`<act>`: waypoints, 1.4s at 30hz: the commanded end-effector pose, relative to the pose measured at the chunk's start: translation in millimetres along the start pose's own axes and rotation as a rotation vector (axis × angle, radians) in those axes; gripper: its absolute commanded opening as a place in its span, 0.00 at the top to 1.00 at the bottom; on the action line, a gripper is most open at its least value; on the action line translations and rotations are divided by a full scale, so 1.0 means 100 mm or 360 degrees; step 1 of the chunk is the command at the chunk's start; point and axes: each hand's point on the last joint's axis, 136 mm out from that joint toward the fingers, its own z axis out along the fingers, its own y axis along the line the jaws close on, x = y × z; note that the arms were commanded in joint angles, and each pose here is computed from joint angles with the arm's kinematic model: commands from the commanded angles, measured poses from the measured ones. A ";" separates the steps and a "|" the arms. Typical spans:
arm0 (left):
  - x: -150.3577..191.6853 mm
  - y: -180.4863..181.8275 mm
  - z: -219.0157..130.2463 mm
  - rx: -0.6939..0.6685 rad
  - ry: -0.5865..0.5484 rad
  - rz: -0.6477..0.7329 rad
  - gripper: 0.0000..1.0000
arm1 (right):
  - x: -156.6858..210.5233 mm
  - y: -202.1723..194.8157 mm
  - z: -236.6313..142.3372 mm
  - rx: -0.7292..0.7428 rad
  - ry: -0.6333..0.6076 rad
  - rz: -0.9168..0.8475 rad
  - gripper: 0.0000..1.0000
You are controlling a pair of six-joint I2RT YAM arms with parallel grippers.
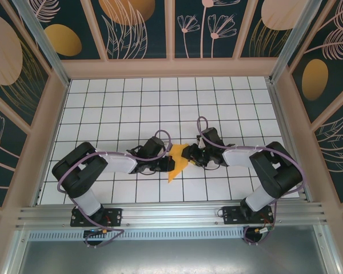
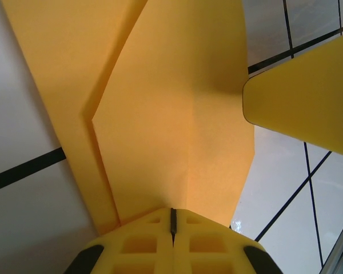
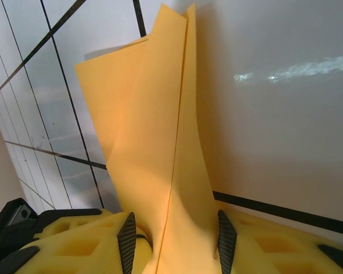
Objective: Fold a paper plane with a square sheet of paper (pick it up from the middle)
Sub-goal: Turn over the paper at the center of the table.
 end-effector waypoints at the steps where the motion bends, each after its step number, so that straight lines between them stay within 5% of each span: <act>1: 0.05 0.00 0.02 0.0035 0.0027 -0.0023 0.96 | -0.02 0.14 0.02 -0.0087 0.0008 -0.0034 0.55; 20: 0.06 -0.05 0.01 0.0139 0.0012 -0.0067 0.96 | -0.12 0.28 0.12 -0.0157 0.0045 -0.0152 0.55; 42: -0.10 -0.13 -0.16 0.0179 -0.0110 -0.0048 0.91 | -0.15 0.17 0.21 -0.0110 0.0120 -0.0210 0.79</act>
